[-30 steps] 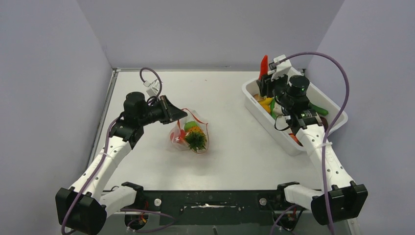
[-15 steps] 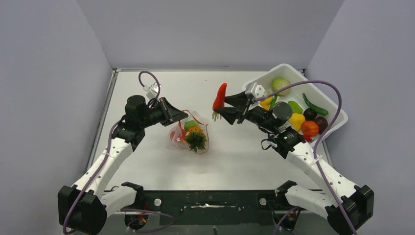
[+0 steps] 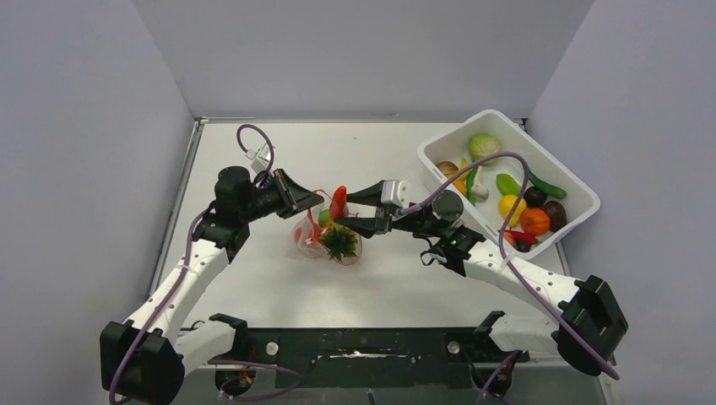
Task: Place the food in the zip-top bag and seal the zipper
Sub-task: Place the fake vegetable in the zipper food storage bag.
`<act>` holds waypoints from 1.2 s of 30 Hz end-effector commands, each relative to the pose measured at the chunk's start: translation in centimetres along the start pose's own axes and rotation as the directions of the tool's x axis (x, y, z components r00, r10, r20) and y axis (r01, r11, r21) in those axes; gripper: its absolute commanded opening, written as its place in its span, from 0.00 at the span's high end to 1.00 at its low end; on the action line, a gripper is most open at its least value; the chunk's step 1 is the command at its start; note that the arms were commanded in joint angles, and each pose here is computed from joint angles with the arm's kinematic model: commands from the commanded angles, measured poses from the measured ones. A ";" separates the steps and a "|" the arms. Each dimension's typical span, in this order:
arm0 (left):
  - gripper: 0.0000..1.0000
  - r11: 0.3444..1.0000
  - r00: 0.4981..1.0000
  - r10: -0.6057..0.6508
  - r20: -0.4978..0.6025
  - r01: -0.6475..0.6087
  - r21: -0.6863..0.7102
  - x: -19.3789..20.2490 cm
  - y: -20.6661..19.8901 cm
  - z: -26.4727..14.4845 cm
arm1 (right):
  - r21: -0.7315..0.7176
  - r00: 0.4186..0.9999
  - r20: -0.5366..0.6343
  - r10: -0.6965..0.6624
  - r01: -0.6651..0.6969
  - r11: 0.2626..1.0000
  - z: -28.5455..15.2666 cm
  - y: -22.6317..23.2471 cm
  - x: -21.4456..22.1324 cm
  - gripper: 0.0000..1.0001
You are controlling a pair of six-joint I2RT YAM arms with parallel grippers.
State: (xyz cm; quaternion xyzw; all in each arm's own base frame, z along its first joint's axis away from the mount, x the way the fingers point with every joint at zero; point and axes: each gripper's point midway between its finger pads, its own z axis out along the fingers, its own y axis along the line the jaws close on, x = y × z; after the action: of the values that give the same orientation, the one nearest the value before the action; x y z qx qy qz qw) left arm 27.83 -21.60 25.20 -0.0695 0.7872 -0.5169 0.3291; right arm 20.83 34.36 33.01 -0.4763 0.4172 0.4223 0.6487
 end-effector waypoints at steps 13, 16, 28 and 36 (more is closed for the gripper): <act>1.00 0.991 0.996 0.075 0.057 -0.080 0.106 -1.5 -3.8 -1.5 | -0.117 0.961 -0.013 -0.277 0.273 0.955 2.3 0.0 4.2 0.77; 1.00 0.991 0.996 0.070 0.051 -0.075 0.111 -1.5 -3.9 -1.5 | -0.129 0.960 -0.026 -0.278 0.272 0.953 2.5 -0.1 4.8 0.76; 1.00 0.992 0.997 0.059 0.044 -0.063 0.107 -1.4 -3.6 -1.4 | -0.136 0.936 0.106 -0.336 0.349 0.927 4.1 -0.1 3.5 0.76; 1.00 0.994 0.998 0.062 0.032 -0.064 0.088 -1.5 -3.2 -1.0 | -0.131 0.916 0.143 -0.376 0.394 0.910 4.3 -0.2 2.4 0.76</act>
State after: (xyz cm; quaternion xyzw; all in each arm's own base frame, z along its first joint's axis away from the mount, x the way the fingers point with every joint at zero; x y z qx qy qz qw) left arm 27.49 -21.30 26.01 -0.0651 0.7808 -0.5226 0.3361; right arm 22.86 38.77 26.58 -0.5831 0.3239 0.3673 0.6482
